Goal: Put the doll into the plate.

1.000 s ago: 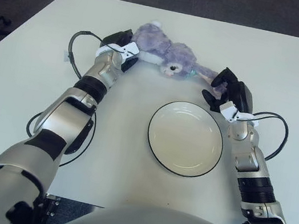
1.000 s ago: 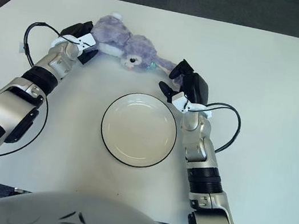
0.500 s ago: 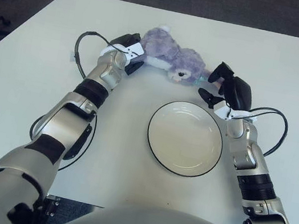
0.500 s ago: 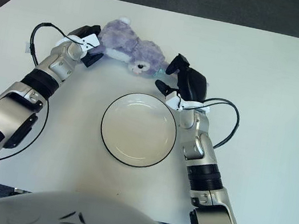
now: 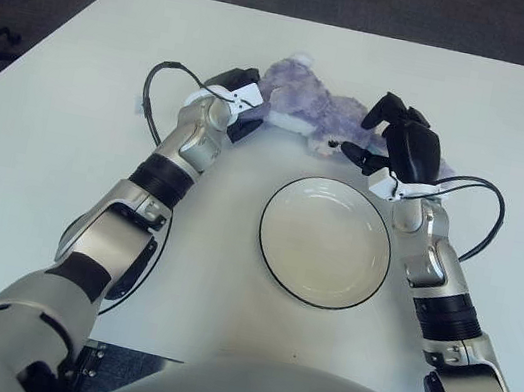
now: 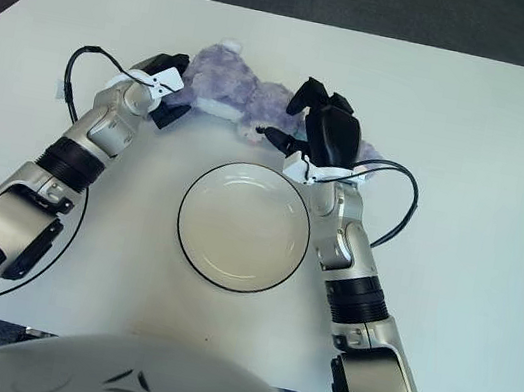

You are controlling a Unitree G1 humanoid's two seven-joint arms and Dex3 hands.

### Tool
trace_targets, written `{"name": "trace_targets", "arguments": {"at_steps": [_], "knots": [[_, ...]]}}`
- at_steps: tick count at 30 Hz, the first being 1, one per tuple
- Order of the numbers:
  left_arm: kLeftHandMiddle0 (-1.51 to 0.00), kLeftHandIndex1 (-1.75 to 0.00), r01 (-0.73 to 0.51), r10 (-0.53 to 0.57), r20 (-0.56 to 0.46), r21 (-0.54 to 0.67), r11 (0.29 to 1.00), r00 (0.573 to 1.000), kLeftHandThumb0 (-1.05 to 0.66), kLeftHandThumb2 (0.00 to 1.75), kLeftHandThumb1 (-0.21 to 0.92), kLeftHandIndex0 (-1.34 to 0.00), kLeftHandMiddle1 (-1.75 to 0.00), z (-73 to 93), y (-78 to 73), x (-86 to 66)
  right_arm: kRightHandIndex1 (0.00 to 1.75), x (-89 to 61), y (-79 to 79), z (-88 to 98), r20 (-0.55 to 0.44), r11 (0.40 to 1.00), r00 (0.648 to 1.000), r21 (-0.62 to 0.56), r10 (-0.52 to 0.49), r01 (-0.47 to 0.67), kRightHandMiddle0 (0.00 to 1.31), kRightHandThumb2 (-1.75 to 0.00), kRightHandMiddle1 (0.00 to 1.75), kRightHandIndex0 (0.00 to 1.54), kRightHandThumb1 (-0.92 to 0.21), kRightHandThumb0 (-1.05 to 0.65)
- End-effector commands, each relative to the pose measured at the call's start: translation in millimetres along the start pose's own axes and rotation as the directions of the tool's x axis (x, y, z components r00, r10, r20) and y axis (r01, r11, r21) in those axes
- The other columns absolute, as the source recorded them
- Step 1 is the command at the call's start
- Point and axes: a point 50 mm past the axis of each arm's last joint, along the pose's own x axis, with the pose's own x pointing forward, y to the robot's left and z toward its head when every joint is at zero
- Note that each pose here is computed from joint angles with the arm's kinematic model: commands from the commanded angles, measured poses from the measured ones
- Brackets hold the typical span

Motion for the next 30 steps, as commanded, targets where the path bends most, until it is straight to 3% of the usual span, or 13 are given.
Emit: {"name": "trace_targets", "arguments": {"at_steps": [1,7,20,30], "knots": [[-0.87,-1.71,0.068,-0.068,-0.008,-0.003,0.998,0.998,0.0,1.75,-0.07,-0.72,-1.75,-3.8,-10.9,-3.8,1.22,4.9,-4.9,4.9,0.019,1.0,1.0,-0.026,-0.006,0.006,0.13,-0.88,1.48,0.15,-0.46,-0.46],[-0.87,-1.73,0.101,-0.101,0.006,-0.004,0.995,0.995,0.0,1.75,-0.07,-0.7,-1.75,-3.4,-13.5,-4.4,1.07,7.2,-7.0,4.1,0.004,0.999,1.0,-0.044,0.012,-0.012,0.01,-0.95,1.37,0.14,-0.39,-0.54],[-0.87,-1.74,0.142,-0.142,0.006,0.006,0.99,0.99,0.0,1.75,-0.06,-0.69,-1.75,-4.5,-17.9,-3.1,0.9,11.1,-12.2,4.3,0.003,0.996,0.999,-0.086,0.035,-0.035,0.0,-0.89,1.18,0.13,-0.41,-0.61],[-0.88,-1.73,0.179,-0.179,-0.006,0.0,0.984,0.984,0.0,1.75,-0.07,-0.69,-1.75,-1.4,-18.2,-2.8,0.7,14.2,-12.4,0.7,-0.024,0.975,0.986,-0.152,0.163,-0.165,0.0,-0.81,1.02,0.09,-0.44,-0.68]]}}
